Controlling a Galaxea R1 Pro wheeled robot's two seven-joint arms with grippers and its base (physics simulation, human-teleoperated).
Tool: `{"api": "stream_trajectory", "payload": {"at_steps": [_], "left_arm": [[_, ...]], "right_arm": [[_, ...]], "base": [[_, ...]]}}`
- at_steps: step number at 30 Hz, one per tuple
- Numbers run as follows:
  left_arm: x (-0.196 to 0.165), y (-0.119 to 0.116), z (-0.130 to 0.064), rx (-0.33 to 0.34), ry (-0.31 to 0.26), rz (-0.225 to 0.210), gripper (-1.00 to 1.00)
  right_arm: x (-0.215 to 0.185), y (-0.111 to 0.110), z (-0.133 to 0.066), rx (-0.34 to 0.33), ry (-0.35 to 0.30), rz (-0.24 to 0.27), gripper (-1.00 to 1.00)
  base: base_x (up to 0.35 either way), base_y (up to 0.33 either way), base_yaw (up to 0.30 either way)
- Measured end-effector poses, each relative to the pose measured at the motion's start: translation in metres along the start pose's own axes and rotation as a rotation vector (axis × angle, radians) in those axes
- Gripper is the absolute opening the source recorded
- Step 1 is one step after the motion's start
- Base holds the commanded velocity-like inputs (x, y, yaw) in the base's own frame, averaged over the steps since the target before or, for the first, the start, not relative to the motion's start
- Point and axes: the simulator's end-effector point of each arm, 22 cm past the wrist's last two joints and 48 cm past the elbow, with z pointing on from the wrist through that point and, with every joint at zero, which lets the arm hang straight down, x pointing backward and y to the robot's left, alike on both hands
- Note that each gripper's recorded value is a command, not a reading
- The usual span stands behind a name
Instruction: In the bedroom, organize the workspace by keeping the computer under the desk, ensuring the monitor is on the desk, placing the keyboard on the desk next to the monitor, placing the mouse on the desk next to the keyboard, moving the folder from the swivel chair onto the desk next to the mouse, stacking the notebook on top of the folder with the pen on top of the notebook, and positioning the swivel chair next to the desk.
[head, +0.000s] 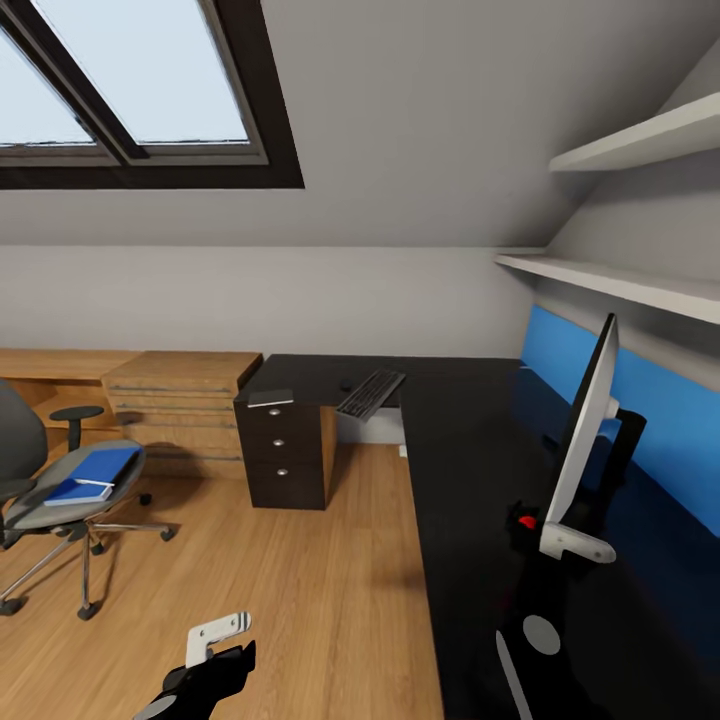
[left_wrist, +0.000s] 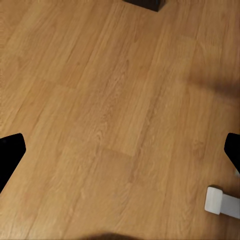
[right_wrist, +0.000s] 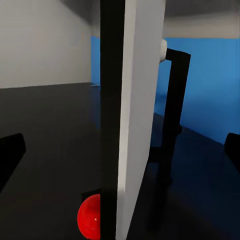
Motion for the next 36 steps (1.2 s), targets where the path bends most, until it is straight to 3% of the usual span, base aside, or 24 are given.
{"api": "stream_trajectory", "payload": {"at_steps": [17,36], "left_arm": [[-0.007,-0.002,-0.010,0.005,0.001,0.000,1.00],[-0.005,-0.009,-0.010,0.019,0.003,0.010,1.00]], "right_arm": [[-0.010,-0.006,0.001,0.011,0.007,-0.004,1.00],[-0.008,-0.009,0.002,0.019,0.013,-0.011,1.00]], "base": [[0.001,0.000,0.000],[0.136,0.000,0.000]]}}
